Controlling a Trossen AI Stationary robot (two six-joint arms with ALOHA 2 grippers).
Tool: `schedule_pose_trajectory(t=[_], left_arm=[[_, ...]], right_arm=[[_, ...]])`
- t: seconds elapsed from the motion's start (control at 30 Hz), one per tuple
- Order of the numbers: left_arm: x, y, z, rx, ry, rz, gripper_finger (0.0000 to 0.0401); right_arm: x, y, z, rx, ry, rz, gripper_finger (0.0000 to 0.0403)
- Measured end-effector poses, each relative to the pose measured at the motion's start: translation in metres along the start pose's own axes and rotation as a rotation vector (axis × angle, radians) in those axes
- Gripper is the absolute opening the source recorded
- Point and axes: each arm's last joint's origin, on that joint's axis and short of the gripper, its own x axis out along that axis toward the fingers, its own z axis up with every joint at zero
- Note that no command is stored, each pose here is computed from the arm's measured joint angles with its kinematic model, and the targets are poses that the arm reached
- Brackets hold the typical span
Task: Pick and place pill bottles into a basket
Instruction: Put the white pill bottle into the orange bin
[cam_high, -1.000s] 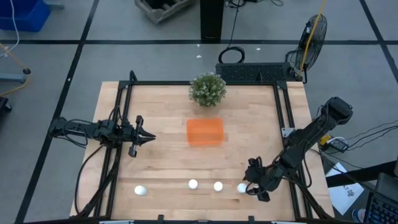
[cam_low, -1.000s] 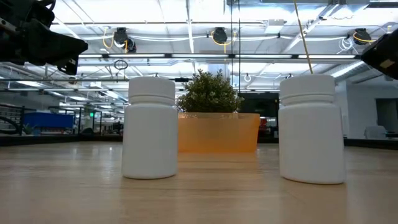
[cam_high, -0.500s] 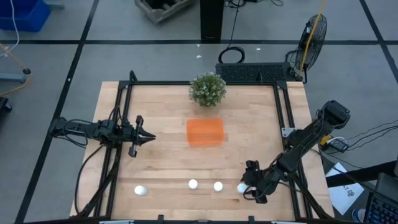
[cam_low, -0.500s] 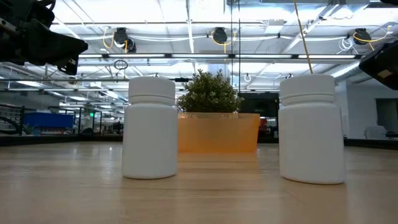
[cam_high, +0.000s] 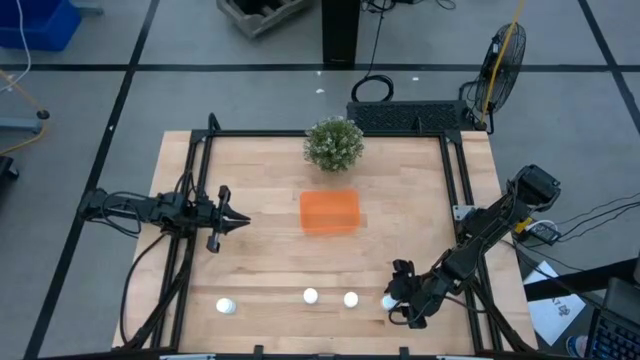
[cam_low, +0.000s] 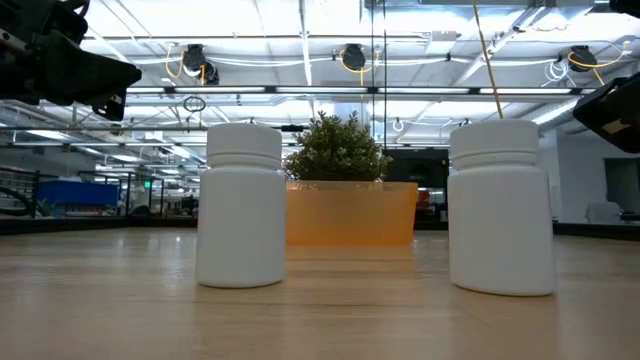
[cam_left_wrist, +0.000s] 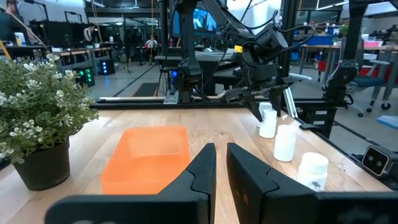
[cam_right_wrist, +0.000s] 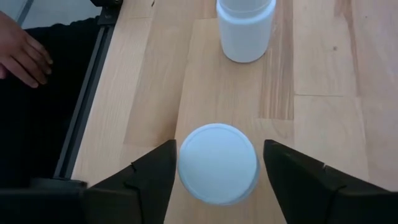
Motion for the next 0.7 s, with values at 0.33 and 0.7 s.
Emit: schedule_pose_trajectory(t=[0.33,0.7], left_arm=[[0.000,0.000,0.000,0.000,0.000,0.000,0.0047],[0.000,0.000,0.000,0.000,0.000,0.000,0.0047]], right_arm=[[0.000,0.000,0.001,-0.012,-0.006,-0.001,0.0148],[0.002,-0.010,0.007,-0.079,-0.052,-0.089,0.0157]])
